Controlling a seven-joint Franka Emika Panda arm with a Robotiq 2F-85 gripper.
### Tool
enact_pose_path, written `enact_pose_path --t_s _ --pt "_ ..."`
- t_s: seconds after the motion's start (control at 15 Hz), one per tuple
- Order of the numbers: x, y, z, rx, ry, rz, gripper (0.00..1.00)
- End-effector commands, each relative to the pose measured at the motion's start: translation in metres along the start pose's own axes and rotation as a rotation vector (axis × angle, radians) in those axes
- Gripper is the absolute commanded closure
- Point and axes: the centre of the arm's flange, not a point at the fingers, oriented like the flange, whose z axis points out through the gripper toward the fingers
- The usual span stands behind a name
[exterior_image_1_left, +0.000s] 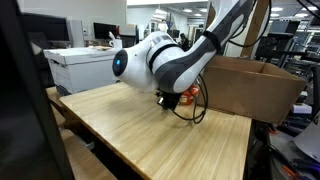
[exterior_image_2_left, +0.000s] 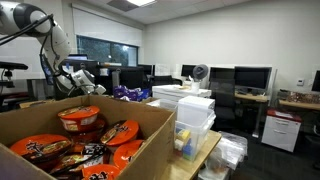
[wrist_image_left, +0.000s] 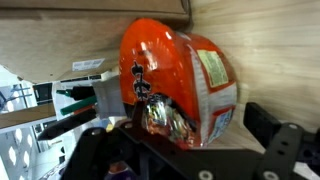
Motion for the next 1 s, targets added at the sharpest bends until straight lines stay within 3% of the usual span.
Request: enact_pose_path --t_s 0.0,0.93 --pt "-0.0115 0.0075 0.0134 0.005 -0.012 0.009 0.0" --pt "-0.0128 0.0075 0.0189 -0.005 -0.03 0.013 0.0"
